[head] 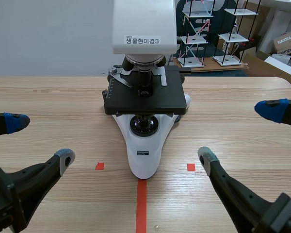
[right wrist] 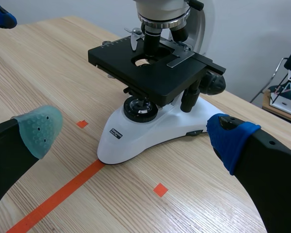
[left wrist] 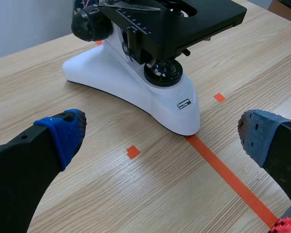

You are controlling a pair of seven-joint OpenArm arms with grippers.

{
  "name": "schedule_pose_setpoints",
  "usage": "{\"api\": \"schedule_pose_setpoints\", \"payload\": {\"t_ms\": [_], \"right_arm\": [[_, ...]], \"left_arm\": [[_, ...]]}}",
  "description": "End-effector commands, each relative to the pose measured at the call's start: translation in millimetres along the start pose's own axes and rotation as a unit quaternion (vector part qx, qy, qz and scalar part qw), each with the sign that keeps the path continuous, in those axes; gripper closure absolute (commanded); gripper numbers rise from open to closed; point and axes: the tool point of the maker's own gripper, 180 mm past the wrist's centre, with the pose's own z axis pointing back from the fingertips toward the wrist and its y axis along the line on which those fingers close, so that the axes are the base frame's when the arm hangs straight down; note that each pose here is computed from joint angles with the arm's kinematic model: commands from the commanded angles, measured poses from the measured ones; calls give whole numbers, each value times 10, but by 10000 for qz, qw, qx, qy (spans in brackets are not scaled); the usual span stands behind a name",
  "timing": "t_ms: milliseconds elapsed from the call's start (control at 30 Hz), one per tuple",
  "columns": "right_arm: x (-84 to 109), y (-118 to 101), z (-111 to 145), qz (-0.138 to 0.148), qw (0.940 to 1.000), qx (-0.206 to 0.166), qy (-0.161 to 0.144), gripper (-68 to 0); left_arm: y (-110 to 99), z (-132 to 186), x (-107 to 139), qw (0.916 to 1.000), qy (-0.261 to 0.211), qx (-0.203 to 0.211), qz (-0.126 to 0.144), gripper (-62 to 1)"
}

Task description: Return to the home posture

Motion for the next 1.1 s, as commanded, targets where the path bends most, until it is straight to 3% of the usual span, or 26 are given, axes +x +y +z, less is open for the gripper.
{"api": "schedule_pose_setpoints", "payload": {"t_ms": [0, 333, 400, 500, 733, 1067], "right_arm": [[108, -47, -34, 69, 9997, -40, -217, -679], [56, -281, -38, 252, 9980, -251, -530, -679], [46, -271, -58, 215, 9982, -129, -544, -679], [-4, -240, -85, 142, 9990, 57, -426, -679], [-158, -264, -112, 173, 9998, 41, 4, -679], [-247, -280, -125, 137, 9998, 12, 109, -679]], "left_arm": [[-38, -13, 118, 9998, -211, -40, 8, -623], [-38, -13, 118, 9998, -211, -40, 8, -623], [-38, -13, 118, 9998, -211, -40, 8, -623], [-38, -13, 118, 9998, -210, -41, 7, -623], [-38, -13, 118, 9998, -211, -40, 8, -623], [-38, -13, 118, 9998, -211, -40, 8, -623]]}}
